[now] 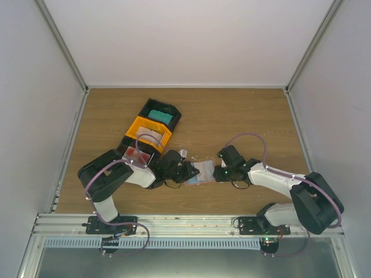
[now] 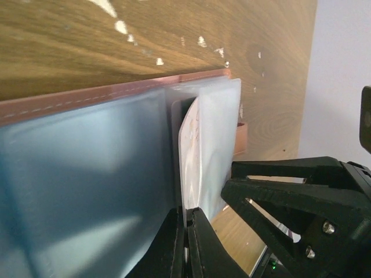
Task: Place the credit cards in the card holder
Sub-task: Insert the credit card into the card holder.
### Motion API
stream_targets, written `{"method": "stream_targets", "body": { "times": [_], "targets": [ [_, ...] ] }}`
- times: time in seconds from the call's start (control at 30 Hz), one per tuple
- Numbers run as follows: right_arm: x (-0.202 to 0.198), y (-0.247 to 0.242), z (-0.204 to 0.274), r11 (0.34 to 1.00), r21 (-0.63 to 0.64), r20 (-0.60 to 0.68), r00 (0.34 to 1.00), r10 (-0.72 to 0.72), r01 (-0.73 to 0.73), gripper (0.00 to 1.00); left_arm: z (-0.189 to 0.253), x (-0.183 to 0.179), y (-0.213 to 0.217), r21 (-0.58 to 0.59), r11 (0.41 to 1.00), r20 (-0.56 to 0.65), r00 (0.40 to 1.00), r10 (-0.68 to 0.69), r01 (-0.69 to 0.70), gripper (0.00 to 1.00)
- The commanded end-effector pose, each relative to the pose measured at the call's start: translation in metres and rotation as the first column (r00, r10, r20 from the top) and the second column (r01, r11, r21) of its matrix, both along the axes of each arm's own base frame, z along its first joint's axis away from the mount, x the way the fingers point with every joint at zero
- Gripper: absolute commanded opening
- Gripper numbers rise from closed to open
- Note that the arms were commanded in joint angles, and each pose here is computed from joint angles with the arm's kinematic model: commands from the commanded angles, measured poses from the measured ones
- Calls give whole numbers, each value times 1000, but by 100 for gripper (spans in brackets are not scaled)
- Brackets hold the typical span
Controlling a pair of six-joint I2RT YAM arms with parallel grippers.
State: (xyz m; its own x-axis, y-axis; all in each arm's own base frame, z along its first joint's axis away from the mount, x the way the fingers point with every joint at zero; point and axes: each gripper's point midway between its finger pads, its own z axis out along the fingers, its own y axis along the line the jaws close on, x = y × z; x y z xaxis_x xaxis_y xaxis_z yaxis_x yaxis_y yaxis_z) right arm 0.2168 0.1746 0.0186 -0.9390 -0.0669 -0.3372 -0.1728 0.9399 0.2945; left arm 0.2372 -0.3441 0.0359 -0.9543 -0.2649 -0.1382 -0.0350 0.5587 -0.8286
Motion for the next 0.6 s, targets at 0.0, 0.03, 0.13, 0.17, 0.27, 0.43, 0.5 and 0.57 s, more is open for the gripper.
{"method": "stream_targets", "body": {
  "times": [0.0,0.03,0.13,0.17,0.27,0.43,0.5,0.57],
  "targets": [
    [-21,-16,-22,998,-63,-87,996,-15,9,26,-20,-4,22,90,994,-12,998,64,-63,0],
    [-21,-16,-22,998,-64,-85,996,-16,10,26,-20,-3,22,91,994,-8,998,62,-61,0],
    [-20,-15,-23,998,-63,-85,996,-14,9,26,-22,1,13,93,995,0,999,32,-32,0],
    [-20,-15,-24,998,-63,-87,996,-14,9,26,-24,0,11,90,996,-6,1000,22,-21,0],
    [-20,-14,-25,998,-61,-90,996,-12,7,26,-29,-2,7,84,996,-19,1000,10,-9,0],
    [-21,-13,-25,999,-55,-95,995,-7,2,26,-33,-8,7,79,997,-42,999,-1,4,0],
    [-21,-12,-25,999,-51,-95,995,-5,0,26,-33,-12,4,74,997,-53,999,-12,16,0],
    [-22,-11,-26,999,-45,-101,995,-1,-3,26,-35,-17,2,72,997,-75,997,-19,25,0]
  ]
}}
